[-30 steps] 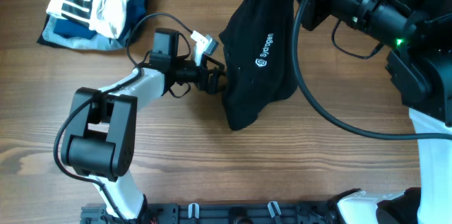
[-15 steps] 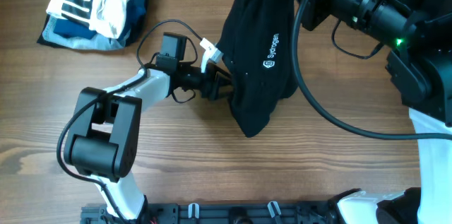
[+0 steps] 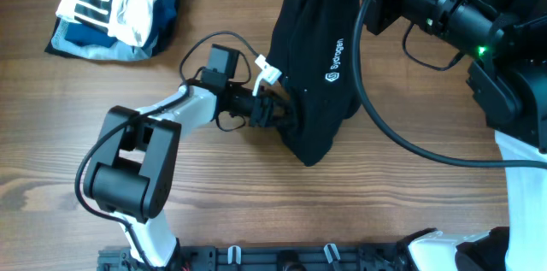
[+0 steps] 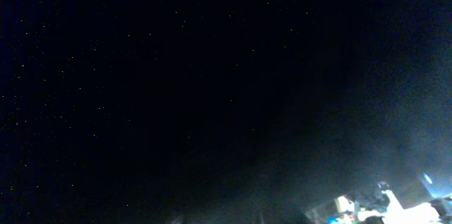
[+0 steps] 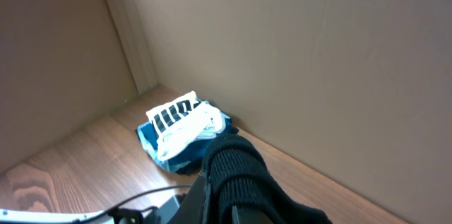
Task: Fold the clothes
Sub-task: 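Reach the left gripper to the hanging shirt and grasp its lower edge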
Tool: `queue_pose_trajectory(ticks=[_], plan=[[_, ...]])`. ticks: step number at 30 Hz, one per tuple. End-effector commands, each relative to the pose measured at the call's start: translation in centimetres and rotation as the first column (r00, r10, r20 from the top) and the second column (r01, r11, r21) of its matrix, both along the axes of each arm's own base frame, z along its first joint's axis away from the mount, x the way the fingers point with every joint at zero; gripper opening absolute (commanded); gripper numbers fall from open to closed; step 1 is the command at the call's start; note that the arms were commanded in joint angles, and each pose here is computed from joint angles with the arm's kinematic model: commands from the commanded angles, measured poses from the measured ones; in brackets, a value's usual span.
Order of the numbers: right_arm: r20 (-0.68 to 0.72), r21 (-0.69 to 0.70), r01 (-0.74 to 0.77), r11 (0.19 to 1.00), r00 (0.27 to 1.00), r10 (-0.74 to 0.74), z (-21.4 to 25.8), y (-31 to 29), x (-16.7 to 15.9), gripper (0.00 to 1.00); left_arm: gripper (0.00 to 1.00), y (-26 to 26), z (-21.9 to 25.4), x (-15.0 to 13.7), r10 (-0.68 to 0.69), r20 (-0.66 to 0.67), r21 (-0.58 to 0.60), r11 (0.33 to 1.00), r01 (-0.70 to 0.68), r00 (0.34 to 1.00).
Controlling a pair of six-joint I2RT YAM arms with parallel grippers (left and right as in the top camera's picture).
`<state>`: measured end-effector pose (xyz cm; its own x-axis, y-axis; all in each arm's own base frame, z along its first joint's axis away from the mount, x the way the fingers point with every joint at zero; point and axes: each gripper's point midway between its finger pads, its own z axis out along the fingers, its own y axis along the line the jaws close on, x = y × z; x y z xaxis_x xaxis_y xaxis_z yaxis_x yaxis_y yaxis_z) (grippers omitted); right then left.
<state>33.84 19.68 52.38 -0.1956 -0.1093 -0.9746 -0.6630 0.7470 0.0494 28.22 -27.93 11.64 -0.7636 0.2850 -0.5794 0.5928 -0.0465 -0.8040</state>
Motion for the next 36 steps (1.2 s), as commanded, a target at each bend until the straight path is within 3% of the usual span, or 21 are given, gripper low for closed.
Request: queue_pose_trajectory(ticks=[1,6,12,16,20,22,25,26,29,36], plan=[[0.068,0.001,0.027,1.000,0.997,-0.027,1.9,-0.9,-0.8,0.06,0.04,-0.7,0.3,-0.5,-0.034,0.013,-0.028,0.999,0.035,0.999],[0.068,-0.018,0.119,0.993,0.991,-0.118,1.6,-2.2,0.2,0.06,0.04,2.6,1.2,4.1,0.169,-0.082,0.067,0.984,-0.163,0.982],[0.051,-0.031,0.213,0.977,0.976,-0.211,1.1,-4.7,1.4,0.04,0.04,8.3,6.7,8.1,0.403,0.056,0.078,0.910,-0.407,0.913],[0.033,-0.020,0.221,0.975,0.975,-0.220,0.8,-6.1,2.0,0.04,0.05,8.9,8.7,8.3,0.476,0.155,0.113,0.862,-0.494,0.866],[0.025,-0.021,0.227,0.974,0.974,-0.227,0.6,-6.7,2.4,0.04,0.47,7.1,6.6,7.0,0.427,0.185,0.194,0.867,-0.458,0.885],[0.023,-0.028,0.228,0.973,0.974,-0.227,0.4,-6.8,2.6,0.04,0.63,7.1,3.5,6.2,0.411,0.213,0.327,0.825,-0.461,0.887],[0.014,-0.034,0.227,0.973,0.974,-0.227,0.0,-6.7,2.9,0.05,0.75,7.6,-0.9,4.8,0.370,0.256,0.525,0.722,-0.450,0.893],[0.009,-0.035,0.227,0.973,0.974,-0.227,-0.2,-6.6,3.1,0.05,0.78,7.9,-2.4,4.4,0.351,0.277,0.592,0.671,-0.447,0.894],[-0.004,-0.039,0.223,0.974,0.975,-0.223,-0.6,-6.5,3.5,0.05,0.81,7.6,-4.2,4.2,0.327,0.290,0.644,0.628,-0.436,0.899],[-0.027,-0.046,0.205,0.978,0.978,-0.206,-1.4,-6.1,4.0,0.04,0.84,5.3,-7.9,5.0,0.281,0.291,0.643,0.650,-0.405,0.914]])
